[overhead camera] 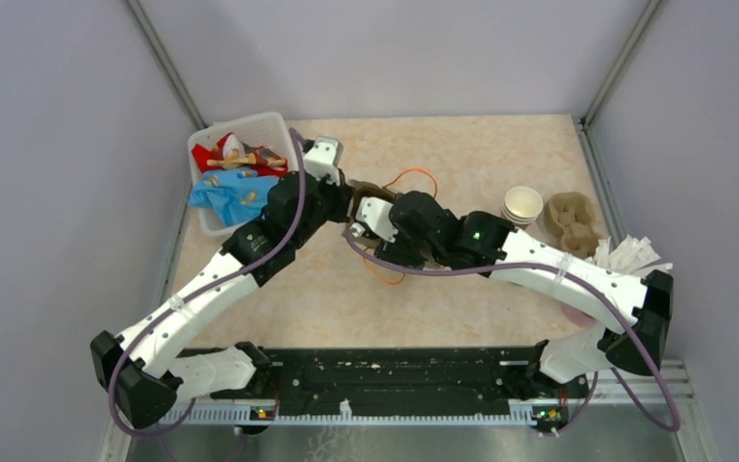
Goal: Pack the takeout coffee
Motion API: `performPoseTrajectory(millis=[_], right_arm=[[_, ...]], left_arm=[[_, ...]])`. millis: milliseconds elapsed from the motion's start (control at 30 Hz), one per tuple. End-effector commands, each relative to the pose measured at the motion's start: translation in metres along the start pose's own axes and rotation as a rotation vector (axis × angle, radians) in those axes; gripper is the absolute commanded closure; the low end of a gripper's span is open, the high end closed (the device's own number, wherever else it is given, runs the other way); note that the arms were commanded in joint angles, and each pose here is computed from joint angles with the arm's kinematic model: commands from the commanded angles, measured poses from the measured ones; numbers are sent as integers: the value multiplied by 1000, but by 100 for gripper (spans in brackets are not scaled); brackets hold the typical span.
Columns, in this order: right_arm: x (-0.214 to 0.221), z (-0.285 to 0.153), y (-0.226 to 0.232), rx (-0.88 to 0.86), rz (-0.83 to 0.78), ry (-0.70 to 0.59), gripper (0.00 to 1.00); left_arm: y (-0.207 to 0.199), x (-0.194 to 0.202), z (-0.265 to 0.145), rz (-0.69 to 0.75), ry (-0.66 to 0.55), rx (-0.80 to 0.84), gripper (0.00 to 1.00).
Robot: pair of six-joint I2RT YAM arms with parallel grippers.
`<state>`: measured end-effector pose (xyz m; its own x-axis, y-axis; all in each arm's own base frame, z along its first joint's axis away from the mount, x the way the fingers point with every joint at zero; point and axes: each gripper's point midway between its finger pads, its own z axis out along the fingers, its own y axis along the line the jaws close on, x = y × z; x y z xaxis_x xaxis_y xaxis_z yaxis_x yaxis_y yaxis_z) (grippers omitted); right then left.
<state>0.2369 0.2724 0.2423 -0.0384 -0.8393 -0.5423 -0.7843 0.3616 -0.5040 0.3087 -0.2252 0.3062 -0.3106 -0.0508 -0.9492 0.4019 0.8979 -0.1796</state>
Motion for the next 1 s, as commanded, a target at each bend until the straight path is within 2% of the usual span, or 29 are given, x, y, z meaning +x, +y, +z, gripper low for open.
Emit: performPoseTrajectory(millis=[0,200,367,533,767,967], right_arm=[[-15,1,-18,77,7,-102,48],[-12,0,-22,100,-13,-113,48],[4,-6,-23,126,-56,-114,50],[15,-15,-28,140,-67,-90,50],[31,-17,-28,142,-65,-57,50],[34,-3,-26,140,-69,-78,50]], left_arm=[[-15,-30,-11,22,-150,99,100],[-12,-24,-15,44,-169,107,100],[-20,-12,-15,50,-213,174,100],[-13,-6,-14,60,-226,147,100],[-14,14,-14,46,-175,171,100],[-18,24,-18,46,-149,208,100]])
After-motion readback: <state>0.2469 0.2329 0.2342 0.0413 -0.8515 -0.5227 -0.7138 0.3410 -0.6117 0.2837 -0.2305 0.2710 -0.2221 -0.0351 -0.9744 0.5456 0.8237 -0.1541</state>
